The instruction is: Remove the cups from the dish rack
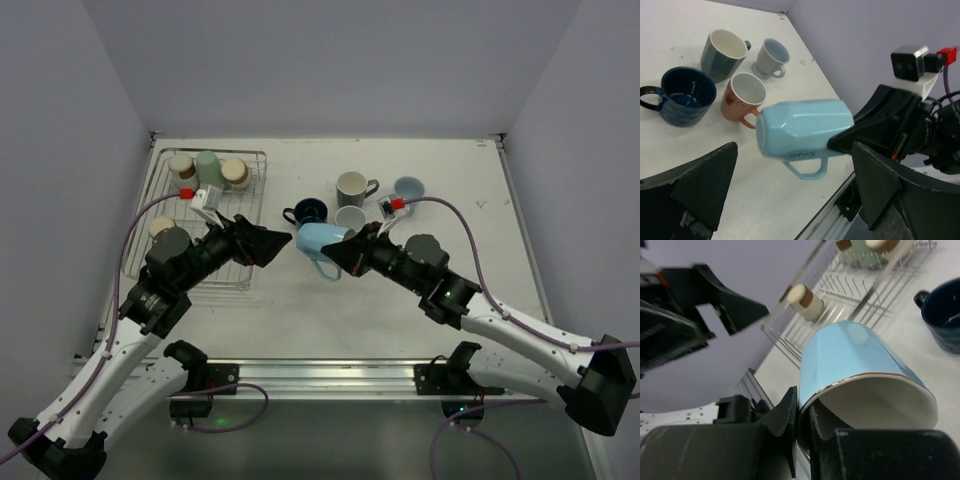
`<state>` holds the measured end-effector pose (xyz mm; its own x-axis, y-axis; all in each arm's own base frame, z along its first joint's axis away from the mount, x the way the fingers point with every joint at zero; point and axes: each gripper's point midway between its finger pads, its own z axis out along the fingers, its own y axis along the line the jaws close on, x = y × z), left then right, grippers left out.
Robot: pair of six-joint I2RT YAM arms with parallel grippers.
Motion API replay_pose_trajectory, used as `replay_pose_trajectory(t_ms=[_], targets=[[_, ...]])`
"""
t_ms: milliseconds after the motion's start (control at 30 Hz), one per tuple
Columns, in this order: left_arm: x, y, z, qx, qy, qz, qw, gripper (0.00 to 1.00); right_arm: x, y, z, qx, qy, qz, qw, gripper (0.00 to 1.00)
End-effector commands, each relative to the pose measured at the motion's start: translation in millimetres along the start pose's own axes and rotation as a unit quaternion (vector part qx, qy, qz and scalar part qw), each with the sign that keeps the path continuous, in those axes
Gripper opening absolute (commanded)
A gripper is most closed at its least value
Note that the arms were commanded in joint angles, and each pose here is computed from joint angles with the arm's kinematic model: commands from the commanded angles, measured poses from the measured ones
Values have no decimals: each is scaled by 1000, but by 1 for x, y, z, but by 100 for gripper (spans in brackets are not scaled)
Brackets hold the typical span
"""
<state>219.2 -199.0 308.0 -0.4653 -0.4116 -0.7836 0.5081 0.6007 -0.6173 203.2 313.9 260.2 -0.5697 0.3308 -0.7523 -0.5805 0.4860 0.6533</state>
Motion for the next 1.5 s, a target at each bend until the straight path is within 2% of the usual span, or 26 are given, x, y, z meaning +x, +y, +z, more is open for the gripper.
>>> replay_pose_trajectory(t_ms=[0,67,133,167,233,267,533,567,733,800,933,1200,1333,1367,1467], targets=[[10,-18,2,67,17,2,998,100,-61,50,-27,-115,-77,0,990,0],[19,-18,3,76,31,-3,997,100,-70,32,-36,-65,-83,-13,994,0],[22,-15,4,69,40,1,997,100,-98,10,-44,8,-118,-46,992,0],[24,-11,5,61,45,4,997,100,-91,-13,-48,63,-95,-55,992,0],[25,0,7,27,55,16,998,100,-110,-50,-57,158,-104,-85,978,0],[26,5,7,16,60,22,998,100,-109,-78,-65,210,-88,-85,970,0],[12,40,-7,-93,54,96,990,100,-104,-190,-85,396,2,-90,914,0],[8,47,-9,-113,46,102,987,100,-93,-208,-81,414,31,-83,906,0],[7,64,-14,-155,44,117,980,100,-80,-236,-57,420,100,-70,899,0],[10,69,-14,-166,47,117,978,100,-73,-251,-52,437,130,-68,887,0],[6,80,-15,-195,42,121,972,100,-71,-262,-45,450,146,-70,878,0],[-3,92,-8,-238,41,123,963,100,-45,-279,-30,470,209,-78,854,8],[-10,97,-4,-259,39,124,957,100,-46,-276,-26,464,209,-82,857,18],[-13,98,-4,-262,36,124,956,100,-50,-270,-24,459,201,-85,861,26],[-23,98,1,-273,23,119,954,100,-65,-255,-23,447,178,-93,872,40]])
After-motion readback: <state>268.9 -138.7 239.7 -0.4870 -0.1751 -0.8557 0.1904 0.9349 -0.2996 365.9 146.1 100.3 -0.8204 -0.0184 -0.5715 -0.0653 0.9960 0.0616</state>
